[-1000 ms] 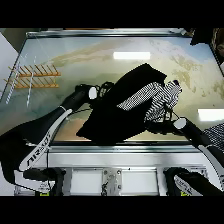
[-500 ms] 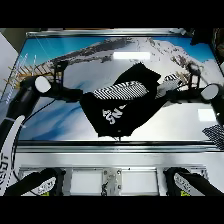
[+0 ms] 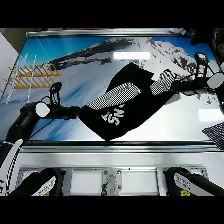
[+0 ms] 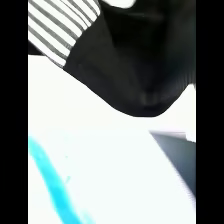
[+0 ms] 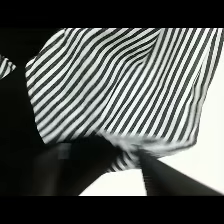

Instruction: Fold the clothes and pants, and hang the long-sleeved shirts on hangers.

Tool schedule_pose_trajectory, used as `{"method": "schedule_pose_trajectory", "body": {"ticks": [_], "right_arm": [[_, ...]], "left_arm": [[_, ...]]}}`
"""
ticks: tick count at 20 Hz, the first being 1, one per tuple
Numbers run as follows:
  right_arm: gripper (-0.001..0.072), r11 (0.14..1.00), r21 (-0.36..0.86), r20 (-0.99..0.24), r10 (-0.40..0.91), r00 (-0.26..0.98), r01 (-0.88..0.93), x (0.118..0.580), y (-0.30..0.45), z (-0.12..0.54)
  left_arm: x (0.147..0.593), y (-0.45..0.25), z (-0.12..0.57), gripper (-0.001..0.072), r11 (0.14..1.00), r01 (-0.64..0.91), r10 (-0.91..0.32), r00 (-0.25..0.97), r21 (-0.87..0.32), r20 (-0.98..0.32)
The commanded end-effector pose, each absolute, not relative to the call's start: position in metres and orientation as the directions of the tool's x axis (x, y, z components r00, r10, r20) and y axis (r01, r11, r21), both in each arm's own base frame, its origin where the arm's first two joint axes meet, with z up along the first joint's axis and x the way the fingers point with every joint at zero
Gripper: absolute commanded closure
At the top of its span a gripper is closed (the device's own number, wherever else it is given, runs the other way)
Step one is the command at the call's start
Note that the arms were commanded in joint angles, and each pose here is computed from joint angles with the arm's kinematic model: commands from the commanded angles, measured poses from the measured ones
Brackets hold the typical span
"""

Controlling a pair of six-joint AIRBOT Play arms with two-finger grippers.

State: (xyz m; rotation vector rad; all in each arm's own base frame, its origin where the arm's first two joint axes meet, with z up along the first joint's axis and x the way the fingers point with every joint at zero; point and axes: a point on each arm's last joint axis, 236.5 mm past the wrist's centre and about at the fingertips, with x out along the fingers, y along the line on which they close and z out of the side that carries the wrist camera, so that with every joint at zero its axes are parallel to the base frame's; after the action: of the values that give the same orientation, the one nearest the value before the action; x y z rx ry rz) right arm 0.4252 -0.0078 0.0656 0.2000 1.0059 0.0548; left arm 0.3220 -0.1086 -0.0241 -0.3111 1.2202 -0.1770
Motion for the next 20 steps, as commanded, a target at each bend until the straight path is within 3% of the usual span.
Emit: {"method": "schedule_pose_trajectory", "body": {"ticks": [1, 3, 4, 5, 6, 10, 15, 20], "right_arm": [[0.0058, 0.986, 0.168, -0.848, 0.149, 0.509, -0.010, 0.421, -0.005, 0.061], [0.0059, 0.983, 0.176, -0.832, 0.181, 0.525, -0.060, 0.413, 0.004, 0.078], [0.0095, 0.981, 0.178, -0.831, 0.193, 0.521, -0.078, 0.404, 0.011, 0.087], [0.0188, 0.978, 0.175, -0.837, 0.210, 0.506, -0.117, 0.392, 0.022, 0.094], [0.0204, 0.971, 0.171, -0.845, 0.232, 0.483, -0.167, 0.381, 0.037, 0.096], [0.0204, 0.916, 0.157, -0.915, 0.275, 0.295, -0.369, 0.316, 0.114, 0.059], [0.0204, 0.882, -0.057, -0.986, 0.023, 0.163, -0.467, 0.255, 0.167, -0.021], [0.0204, 0.852, -0.135, -0.990, -0.091, 0.111, -0.506, 0.240, 0.194, -0.072]], "left_arm": [[0.332, -0.104, -0.026, 0.0166, 0.942, -0.059, -0.293, 0.338, -0.330, -0.895], [0.348, -0.097, -0.002, 0.0165, 0.938, -0.060, -0.290, 0.396, -0.340, -0.871], [0.353, -0.096, 0.013, 0.0166, 0.937, -0.048, -0.292, 0.436, -0.347, -0.851], [0.354, -0.097, 0.026, 0.0166, 0.935, -0.035, -0.296, 0.468, -0.352, -0.833], [0.351, -0.100, 0.033, 0.0166, 0.935, -0.018, -0.303, 0.480, -0.354, -0.824], [0.322, -0.126, 0.028, 0.0166, 0.932, 0.063, -0.343, 0.465, -0.356, -0.816], [0.297, -0.129, 0.002, 0.0166, 0.932, 0.025, -0.340, 0.412, -0.363, -0.845], [0.295, -0.131, 0.000, 0.0166, 0.929, 0.021, -0.346, 0.400, -0.369, -0.849]]}}
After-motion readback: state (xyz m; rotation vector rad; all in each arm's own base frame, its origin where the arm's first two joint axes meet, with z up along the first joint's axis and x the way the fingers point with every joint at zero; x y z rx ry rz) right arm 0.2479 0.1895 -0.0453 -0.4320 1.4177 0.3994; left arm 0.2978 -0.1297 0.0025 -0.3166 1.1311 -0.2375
